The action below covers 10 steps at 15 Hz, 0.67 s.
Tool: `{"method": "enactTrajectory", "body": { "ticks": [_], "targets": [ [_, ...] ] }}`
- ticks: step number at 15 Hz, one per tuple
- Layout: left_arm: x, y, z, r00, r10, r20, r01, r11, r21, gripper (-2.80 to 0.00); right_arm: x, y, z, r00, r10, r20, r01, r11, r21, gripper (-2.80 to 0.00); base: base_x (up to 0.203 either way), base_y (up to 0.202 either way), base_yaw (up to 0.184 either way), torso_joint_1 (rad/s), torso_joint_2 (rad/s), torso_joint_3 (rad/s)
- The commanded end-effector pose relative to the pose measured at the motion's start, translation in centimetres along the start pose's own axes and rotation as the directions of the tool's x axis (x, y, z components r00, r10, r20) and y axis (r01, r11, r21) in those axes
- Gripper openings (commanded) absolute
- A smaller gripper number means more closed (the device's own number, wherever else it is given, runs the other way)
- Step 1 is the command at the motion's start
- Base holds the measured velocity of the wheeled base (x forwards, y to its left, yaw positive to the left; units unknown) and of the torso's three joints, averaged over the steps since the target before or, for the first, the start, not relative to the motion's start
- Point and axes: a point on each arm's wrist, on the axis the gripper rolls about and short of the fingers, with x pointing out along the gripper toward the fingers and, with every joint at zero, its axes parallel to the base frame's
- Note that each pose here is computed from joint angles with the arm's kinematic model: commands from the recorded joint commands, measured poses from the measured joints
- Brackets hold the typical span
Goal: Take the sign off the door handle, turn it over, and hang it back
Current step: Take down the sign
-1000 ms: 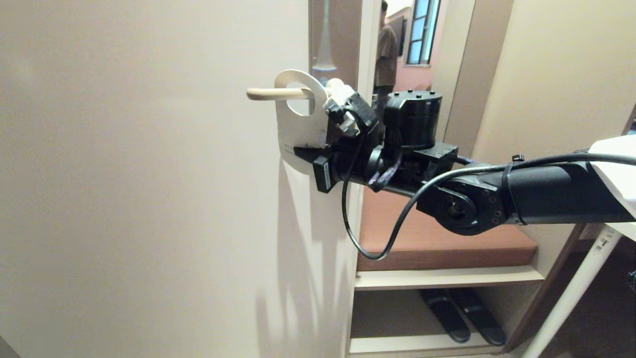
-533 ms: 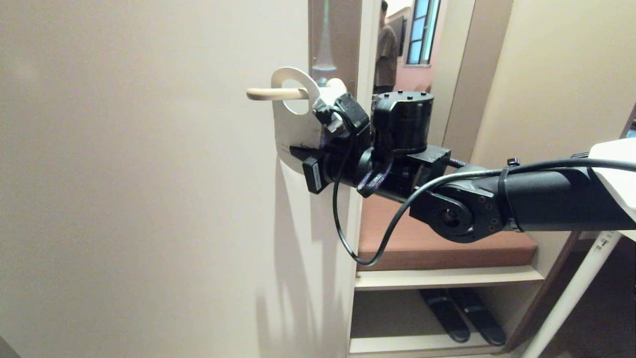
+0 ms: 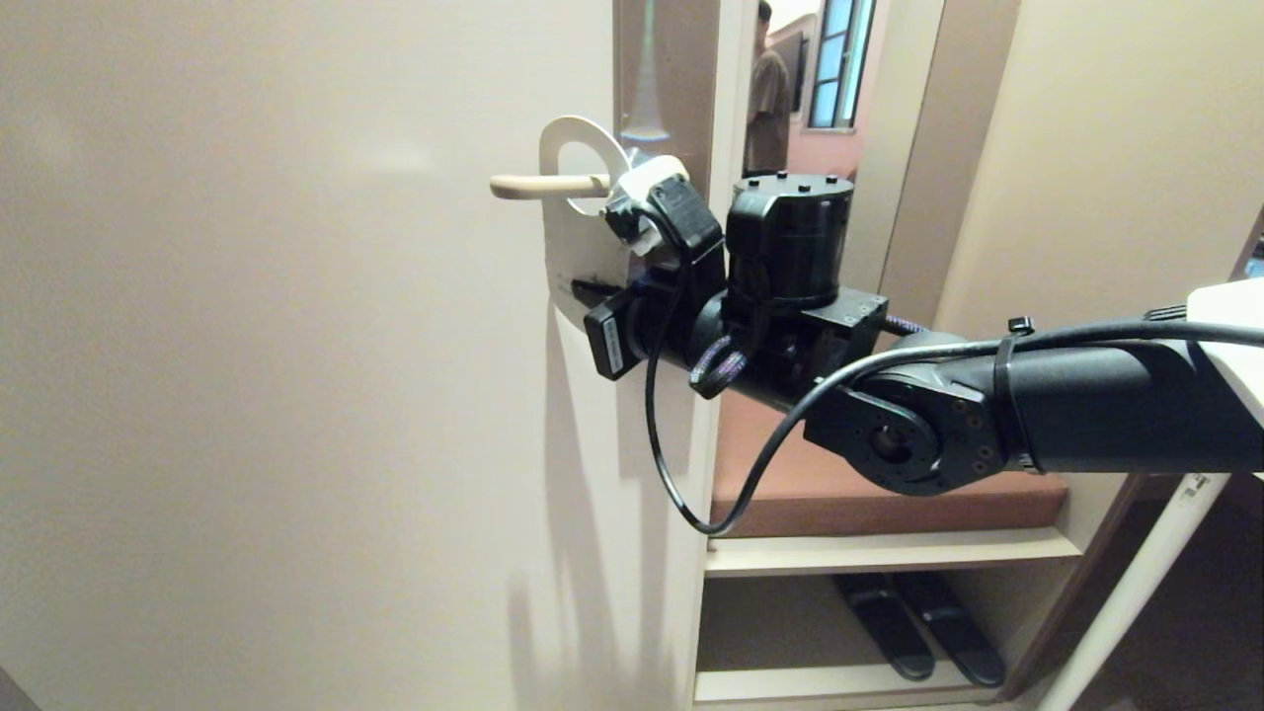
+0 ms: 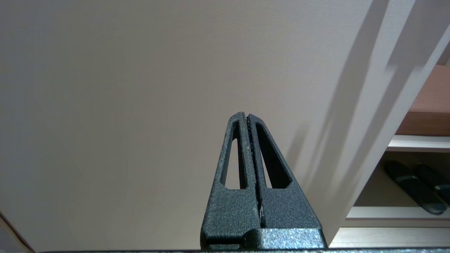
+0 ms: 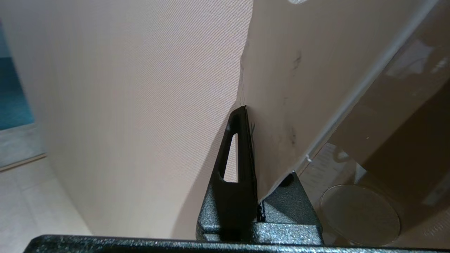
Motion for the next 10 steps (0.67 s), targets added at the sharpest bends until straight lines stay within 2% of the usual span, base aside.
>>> {"method": "enactTrajectory", "body": {
  "ticks": [1,5,10],
  "targets": [
    [0.0,0.0,0.0,1.0,0.001,-0.001,-0.001,1.0,-0.001,-2.8,0.1,0.3,0.2,1.0,-0.005,0.007,0.005,1.0,-0.003,-2.8,0.0,0.0,0.0,0.0,0.0,0.0],
    [0.0,0.0,0.0,1.0,0.001,-0.001,-0.001,1.0,-0.001,-2.8,0.1,0.9,0.2,0.999,-0.05,-0.003,0.05,0.999,-0.004,-2.8,0.0,0.0,0.0,0.0,0.0,0.0],
    [0.0,0.0,0.0,1.0,0.001,-0.001,-0.001,1.0,-0.001,-2.8,0.2,2.1,0.4,0.999,-0.055,-0.001,0.055,0.998,-0.004,-2.8,0.0,0.0,0.0,0.0,0.0,0.0]
  ]
}}
